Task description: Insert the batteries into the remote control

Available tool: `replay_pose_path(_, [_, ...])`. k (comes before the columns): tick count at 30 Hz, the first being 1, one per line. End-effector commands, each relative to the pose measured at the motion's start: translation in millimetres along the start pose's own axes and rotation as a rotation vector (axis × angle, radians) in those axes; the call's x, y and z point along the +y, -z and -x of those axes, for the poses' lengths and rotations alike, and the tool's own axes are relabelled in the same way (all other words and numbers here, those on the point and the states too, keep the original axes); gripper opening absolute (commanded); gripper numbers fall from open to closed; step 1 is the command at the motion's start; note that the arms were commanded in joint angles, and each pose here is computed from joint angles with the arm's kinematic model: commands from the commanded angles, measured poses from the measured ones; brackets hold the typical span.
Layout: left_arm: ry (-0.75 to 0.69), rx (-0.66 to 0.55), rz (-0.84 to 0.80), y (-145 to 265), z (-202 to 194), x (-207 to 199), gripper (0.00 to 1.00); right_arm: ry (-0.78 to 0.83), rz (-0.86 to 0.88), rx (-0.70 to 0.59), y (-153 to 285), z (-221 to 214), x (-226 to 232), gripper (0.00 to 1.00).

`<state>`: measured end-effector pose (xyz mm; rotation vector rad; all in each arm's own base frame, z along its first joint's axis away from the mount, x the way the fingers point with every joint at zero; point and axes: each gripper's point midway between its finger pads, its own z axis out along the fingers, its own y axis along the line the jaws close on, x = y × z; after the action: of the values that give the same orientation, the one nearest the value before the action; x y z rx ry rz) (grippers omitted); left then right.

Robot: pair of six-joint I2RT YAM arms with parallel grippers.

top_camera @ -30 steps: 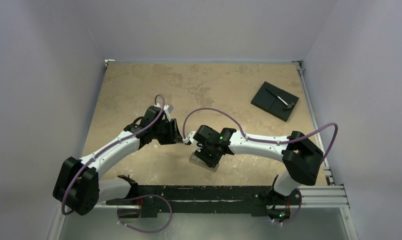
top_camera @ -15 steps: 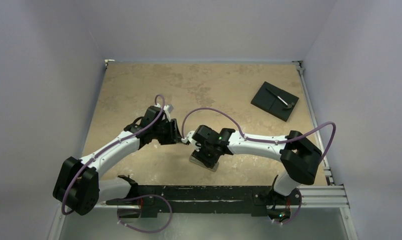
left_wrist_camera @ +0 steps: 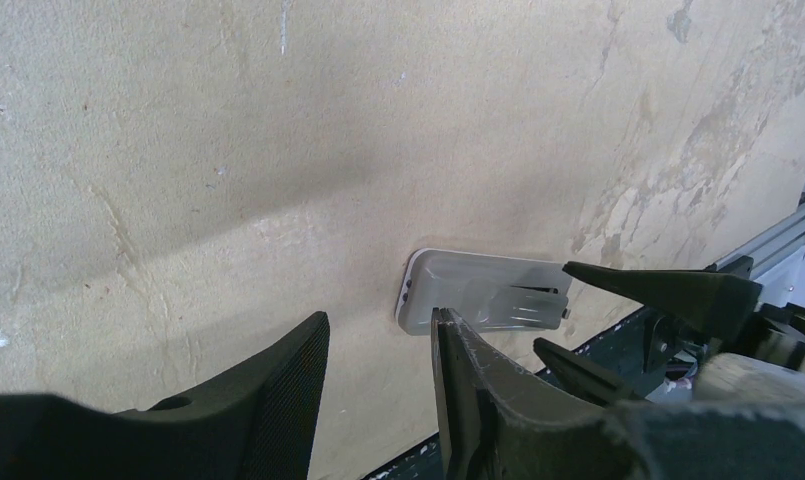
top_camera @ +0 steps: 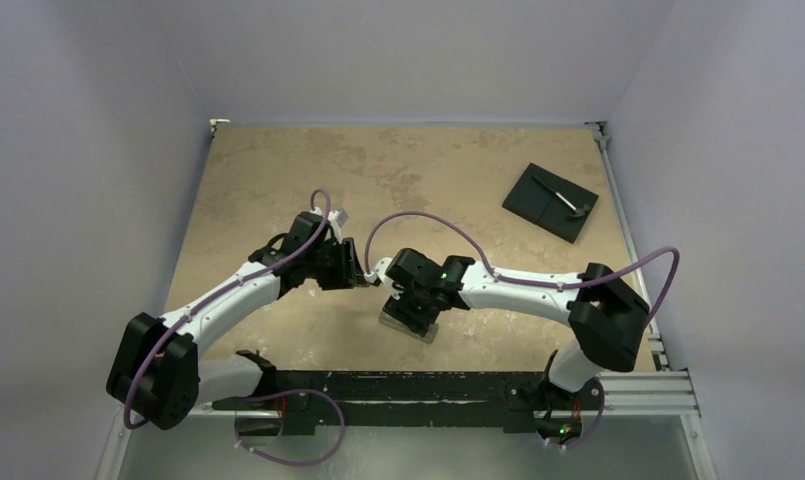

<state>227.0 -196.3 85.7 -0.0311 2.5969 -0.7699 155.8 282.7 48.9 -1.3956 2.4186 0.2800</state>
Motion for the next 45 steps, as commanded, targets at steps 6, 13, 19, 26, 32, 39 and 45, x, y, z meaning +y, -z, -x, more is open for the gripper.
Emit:
replay_pose_path(6, [-0.024,-0.062,-0.055,7,21,-17,0.42,-0.048,-0.032,-0.134,41,31,-4,0.58])
replay_pose_path(13, [-0.022,-0.063,-0.061,6,23,-19,0.42,-0.107,-0.014,-0.129,47,25,0,0.2])
replay_pose_path(19, [-0.022,-0.065,-0.064,7,24,-20,0.42,-0.147,-0.014,-0.114,39,17,2,0.0])
replay_pose_path(26, [-0.022,-0.065,-0.061,7,24,-19,0.42,-0.163,-0.038,-0.083,27,11,-2,0.0])
replay_pose_path(32, [-0.024,-0.062,-0.057,5,24,-18,0.42,-0.159,-0.022,-0.056,16,6,1,0.0])
replay_pose_path(39, [-0.025,-0.057,-0.052,4,23,-17,0.42,-0.154,-0.006,-0.018,2,0,5,0.0])
replay_pose_path(45, [-0.025,-0.055,-0.049,3,23,-16,0.42,-0.149,0.0,0.014,-6,-2,6,0.0])
